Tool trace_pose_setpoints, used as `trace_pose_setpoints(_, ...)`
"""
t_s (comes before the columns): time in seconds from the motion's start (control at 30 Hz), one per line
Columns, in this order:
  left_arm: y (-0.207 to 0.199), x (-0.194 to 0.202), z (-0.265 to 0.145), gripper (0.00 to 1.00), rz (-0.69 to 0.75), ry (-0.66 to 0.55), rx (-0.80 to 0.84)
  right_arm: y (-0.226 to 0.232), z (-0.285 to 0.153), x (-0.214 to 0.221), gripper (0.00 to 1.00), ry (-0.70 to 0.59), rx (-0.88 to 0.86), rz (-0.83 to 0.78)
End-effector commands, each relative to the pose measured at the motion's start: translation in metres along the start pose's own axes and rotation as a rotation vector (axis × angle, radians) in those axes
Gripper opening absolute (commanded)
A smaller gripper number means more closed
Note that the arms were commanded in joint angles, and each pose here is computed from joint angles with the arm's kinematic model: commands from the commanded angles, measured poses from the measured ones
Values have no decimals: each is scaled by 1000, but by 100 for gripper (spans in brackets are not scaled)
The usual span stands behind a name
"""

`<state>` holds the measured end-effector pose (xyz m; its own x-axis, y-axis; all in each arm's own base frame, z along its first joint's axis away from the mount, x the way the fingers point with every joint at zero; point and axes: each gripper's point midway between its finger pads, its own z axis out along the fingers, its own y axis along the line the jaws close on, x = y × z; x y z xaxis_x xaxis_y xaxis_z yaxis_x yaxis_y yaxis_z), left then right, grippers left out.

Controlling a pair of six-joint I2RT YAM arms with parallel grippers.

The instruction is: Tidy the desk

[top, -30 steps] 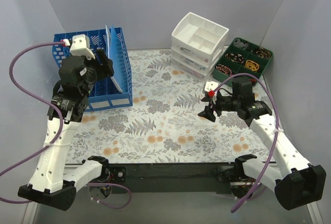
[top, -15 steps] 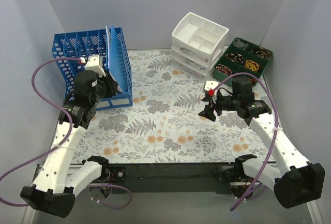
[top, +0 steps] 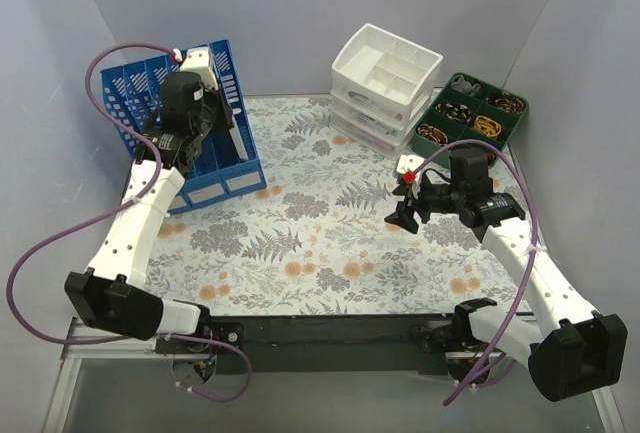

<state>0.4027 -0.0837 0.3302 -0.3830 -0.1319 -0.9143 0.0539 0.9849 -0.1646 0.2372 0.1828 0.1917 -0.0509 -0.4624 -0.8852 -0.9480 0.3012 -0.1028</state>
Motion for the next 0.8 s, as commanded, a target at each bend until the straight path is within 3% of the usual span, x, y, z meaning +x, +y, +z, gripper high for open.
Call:
trace_pose_setpoints(0.0, -3, -53, -19, 20, -2, -154, 18, -4, 1, -1, 76, -15, 12, -3)
trace_pose_setpoints(0.1, -9, -55, -30, 31, -33, -177, 58, -6, 0, 0, 76, -11, 20, -1)
trace_pose_setpoints(0.23, -17, -62, -77, 61, -71, -287, 137, -21, -10, 0, 76, 4, 100, -16)
trace_pose_setpoints(0.27, -16, -47, -76, 71, -81, -270, 143, -24, -13, -1, 76, -3, 118, -18)
trace_pose_setpoints(0.33, -22, -51, -104, 83, -85, -338, 204, -35, -25, -3, 76, -9, 189, -17)
trace_pose_setpoints(0.37, -21, -37, -104, 95, -89, -322, 213, -42, -30, -4, 76, -16, 230, -23)
trace_pose_setpoints(0.47, -27, -22, -124, 98, -91, -333, 279, -63, -54, -6, 82, -18, 417, 12)
trace_pose_setpoints(0.53, -27, 1, -121, 98, -100, -298, 295, -92, -89, -16, 98, -47, 687, 80)
trace_pose_setpoints(0.63, -30, 14, -128, 98, -147, -296, 330, -115, -142, -33, 98, -118, 990, 150)
trace_pose_setpoints(0.77, -38, 13, -140, 98, -176, -321, 383, -124, -171, -50, 98, -164, 1123, 271)
